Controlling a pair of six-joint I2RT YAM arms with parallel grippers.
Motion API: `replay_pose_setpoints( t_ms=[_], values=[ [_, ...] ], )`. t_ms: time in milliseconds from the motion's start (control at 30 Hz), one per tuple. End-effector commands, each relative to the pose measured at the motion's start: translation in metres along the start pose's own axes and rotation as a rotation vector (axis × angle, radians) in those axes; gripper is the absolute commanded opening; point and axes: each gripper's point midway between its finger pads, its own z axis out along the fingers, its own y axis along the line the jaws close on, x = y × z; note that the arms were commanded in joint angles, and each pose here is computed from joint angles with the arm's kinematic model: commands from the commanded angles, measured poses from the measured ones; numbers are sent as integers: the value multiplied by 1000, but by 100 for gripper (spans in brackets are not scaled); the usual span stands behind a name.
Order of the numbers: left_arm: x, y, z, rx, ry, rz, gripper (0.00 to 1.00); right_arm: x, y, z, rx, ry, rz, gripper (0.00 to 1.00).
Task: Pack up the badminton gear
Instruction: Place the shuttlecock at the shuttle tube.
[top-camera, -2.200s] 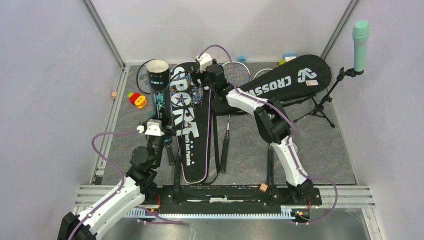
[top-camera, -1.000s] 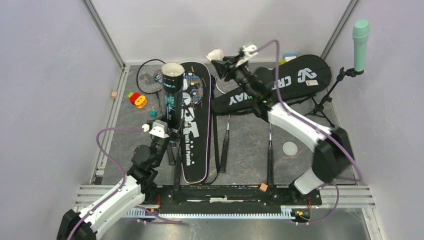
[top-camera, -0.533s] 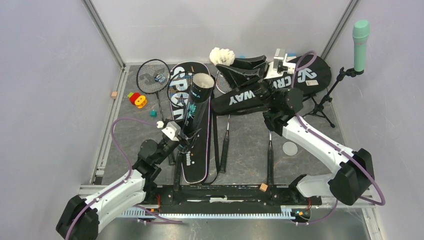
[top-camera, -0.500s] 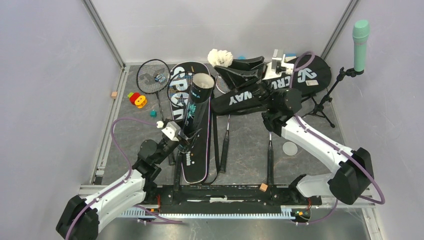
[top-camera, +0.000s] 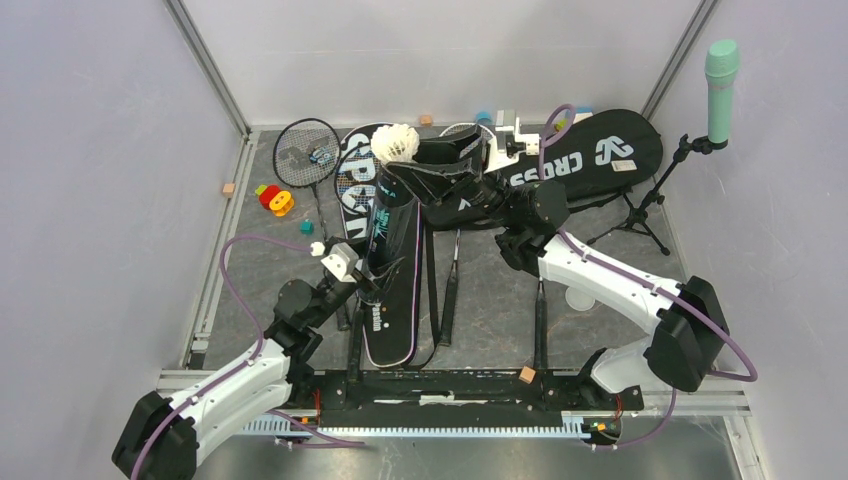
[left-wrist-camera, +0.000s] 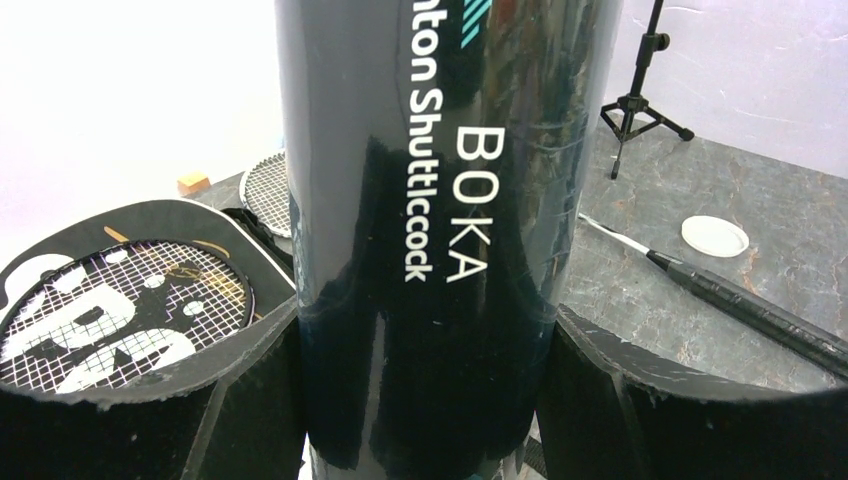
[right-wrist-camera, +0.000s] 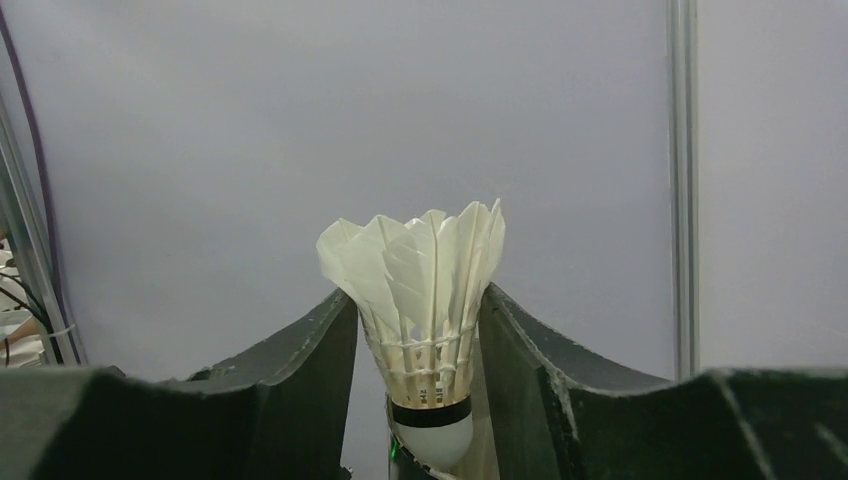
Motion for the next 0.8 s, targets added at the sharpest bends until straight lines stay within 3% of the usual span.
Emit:
replay_pose_setpoints(
  t_ms=[0,233,467,633,767],
  values=[
    [-54,-2,5,11,-181,-10,22,-11,13,8,-50,-28,22,56],
    [-54,-2,4,9,-191,-10,21,-9,11,4,-19,7,13,71],
    [-54,-4,2,21,-195,7,19,-15,-12,-9,150,69,-84,83],
    [-52,-12,1,70,-192,32,18,-21,-23,-16,237,142,-157,97],
    [-49,-13,1,78,-174,59,18,-27,-15,-14,208,241,-216,98]
  ],
)
